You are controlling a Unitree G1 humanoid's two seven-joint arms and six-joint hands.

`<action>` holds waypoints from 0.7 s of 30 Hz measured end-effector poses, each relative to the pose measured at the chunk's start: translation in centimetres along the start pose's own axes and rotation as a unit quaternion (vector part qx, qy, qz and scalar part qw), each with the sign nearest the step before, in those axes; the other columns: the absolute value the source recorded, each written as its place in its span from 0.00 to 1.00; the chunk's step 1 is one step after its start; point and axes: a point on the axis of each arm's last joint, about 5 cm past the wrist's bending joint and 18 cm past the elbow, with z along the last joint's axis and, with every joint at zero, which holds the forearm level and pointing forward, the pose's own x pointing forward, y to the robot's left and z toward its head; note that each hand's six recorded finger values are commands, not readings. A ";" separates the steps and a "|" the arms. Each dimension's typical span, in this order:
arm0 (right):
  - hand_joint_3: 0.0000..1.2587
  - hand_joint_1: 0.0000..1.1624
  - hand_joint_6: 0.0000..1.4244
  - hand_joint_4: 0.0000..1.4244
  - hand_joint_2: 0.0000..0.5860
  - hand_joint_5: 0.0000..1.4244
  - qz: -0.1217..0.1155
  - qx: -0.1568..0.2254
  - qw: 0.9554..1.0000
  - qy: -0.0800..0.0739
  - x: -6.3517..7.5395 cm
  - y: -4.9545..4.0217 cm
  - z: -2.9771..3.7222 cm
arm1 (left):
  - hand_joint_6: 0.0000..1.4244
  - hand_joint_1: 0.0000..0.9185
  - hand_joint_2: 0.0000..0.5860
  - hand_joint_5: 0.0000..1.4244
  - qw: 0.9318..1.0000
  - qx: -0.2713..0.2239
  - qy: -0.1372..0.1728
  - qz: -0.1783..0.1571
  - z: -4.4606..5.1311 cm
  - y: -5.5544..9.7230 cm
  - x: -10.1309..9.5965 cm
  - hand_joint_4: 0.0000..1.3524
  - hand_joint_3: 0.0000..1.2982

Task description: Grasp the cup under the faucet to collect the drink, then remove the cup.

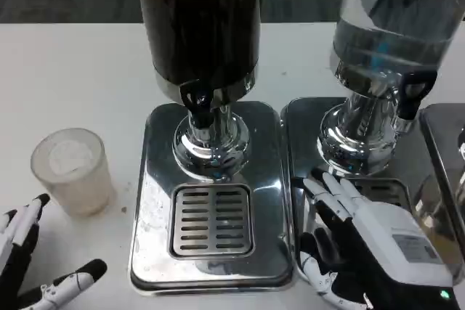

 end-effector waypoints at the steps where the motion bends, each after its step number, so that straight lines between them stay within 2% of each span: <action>1: 0.08 0.44 0.06 0.00 1.00 0.00 0.000 0.000 1.000 0.000 0.0 0.01 0.01 | 0.00 0.00 0.09 0.00 1.000 0.000 0.000 0.000 -0.03 0.0 0.0 0.00 0.00; 10: 0.08 0.44 0.06 0.00 1.00 0.00 0.000 0.001 1.000 -0.003 0.1 0.02 0.06 | 0.00 0.00 0.08 0.00 1.000 0.003 0.016 0.001 -0.34 0.1 -0.1 0.00 0.00; 21: 0.08 0.44 0.06 0.00 1.00 0.00 0.001 0.002 1.000 0.004 0.1 0.04 0.02 | 0.00 0.00 0.07 0.00 0.999 -0.004 0.034 0.018 -0.88 0.7 1.5 0.00 0.00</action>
